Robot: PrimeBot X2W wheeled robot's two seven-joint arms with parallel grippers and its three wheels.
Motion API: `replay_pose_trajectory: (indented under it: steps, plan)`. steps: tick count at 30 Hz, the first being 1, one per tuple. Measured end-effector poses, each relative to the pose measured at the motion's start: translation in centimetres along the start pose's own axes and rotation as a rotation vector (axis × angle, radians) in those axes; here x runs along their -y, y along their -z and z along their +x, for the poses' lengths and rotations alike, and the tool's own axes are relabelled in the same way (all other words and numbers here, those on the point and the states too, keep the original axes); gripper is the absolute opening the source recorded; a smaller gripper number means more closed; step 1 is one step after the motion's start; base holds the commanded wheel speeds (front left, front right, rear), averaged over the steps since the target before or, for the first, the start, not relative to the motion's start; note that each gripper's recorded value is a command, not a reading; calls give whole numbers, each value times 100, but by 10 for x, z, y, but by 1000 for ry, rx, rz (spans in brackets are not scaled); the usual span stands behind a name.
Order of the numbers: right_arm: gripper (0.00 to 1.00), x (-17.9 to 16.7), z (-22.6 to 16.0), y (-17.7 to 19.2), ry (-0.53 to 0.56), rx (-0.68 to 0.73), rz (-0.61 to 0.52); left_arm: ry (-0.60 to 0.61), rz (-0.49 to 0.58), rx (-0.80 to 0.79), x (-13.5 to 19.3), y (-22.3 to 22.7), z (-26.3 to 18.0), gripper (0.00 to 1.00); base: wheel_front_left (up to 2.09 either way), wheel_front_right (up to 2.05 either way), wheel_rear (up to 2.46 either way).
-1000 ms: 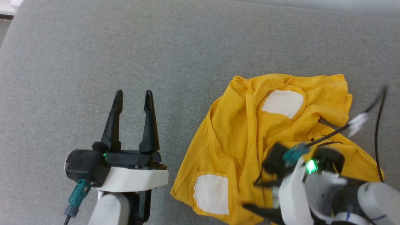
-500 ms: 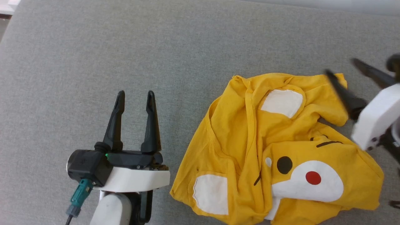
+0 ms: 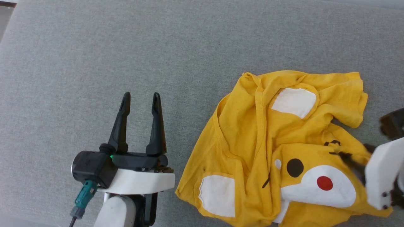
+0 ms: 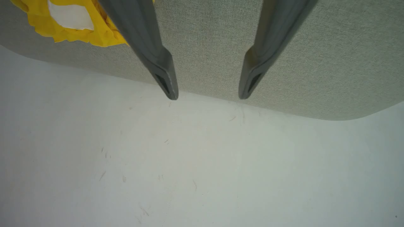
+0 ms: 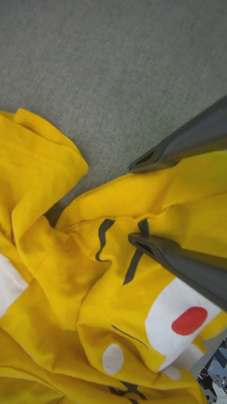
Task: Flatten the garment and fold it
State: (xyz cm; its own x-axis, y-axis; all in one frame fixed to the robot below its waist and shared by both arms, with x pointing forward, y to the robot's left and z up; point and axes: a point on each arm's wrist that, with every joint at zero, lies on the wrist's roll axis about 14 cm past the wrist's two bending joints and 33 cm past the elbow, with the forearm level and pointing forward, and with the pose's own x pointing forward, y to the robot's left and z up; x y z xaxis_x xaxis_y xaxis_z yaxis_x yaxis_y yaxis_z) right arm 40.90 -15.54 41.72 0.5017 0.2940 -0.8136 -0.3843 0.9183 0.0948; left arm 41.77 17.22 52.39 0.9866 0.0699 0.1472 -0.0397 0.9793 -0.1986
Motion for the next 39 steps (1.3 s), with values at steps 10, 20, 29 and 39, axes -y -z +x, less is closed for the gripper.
replay_pose_trajectory:
  steps: [10, 20, 29, 39]
  plan:
    - [0, 0, 15, 2, 1, 70, 29, 29, -14, -13, 10, 6, 3, 100, 0, 0, 0]
    - [0, 35, -29, 95, 119, -156, 180, 91, -38, -1, 30, 3, 6, 100, 0, 0, 0]
    - [100, 40, -49, 109, 193, 5, 345, 135, -54, -15, 43, 10, 8, 100, 0, 0, 0]
    - [100, 64, -128, -46, 347, 896, 318, 196, -32, 12, 57, 2, 7, 100, 0, 0, 0]
